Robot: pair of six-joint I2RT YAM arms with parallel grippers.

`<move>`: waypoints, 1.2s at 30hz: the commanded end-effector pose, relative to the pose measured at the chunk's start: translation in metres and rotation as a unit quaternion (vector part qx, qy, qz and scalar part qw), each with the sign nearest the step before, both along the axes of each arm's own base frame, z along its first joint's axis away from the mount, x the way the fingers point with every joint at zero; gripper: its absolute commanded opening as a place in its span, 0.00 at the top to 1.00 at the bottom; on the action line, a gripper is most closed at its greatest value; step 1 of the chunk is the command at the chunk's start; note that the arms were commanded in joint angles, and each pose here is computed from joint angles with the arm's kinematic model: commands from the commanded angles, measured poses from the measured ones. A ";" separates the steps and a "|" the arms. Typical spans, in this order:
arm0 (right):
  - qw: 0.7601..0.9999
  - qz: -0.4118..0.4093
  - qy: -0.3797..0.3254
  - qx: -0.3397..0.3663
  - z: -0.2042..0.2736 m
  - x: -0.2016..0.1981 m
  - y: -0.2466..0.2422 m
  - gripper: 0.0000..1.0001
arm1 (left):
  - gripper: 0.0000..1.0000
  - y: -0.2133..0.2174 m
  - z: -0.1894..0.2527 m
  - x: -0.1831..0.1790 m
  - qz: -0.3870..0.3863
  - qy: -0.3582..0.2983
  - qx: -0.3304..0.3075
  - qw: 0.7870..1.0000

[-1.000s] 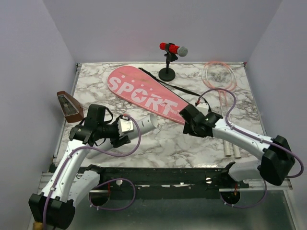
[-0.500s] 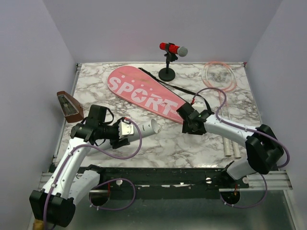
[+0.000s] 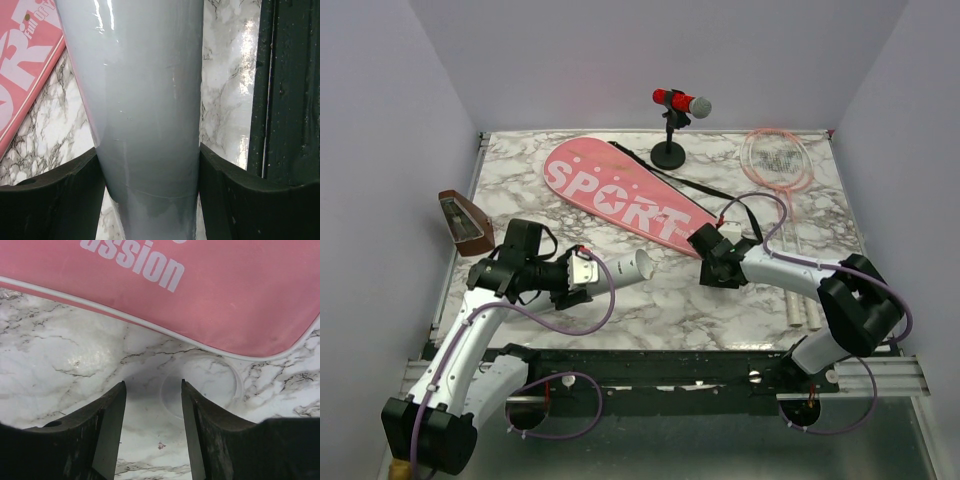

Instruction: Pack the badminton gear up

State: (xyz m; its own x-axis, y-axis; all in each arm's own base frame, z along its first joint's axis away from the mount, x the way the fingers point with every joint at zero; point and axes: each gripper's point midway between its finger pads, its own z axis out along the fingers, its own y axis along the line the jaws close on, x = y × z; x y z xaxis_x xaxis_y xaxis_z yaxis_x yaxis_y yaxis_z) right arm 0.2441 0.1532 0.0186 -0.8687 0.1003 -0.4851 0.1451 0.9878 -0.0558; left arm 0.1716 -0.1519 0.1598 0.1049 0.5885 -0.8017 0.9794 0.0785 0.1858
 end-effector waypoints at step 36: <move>0.998 -0.033 0.045 -0.009 -0.012 -0.020 -0.009 0.99 | 0.58 -0.012 0.011 -0.001 -0.009 -0.014 -0.043 0.999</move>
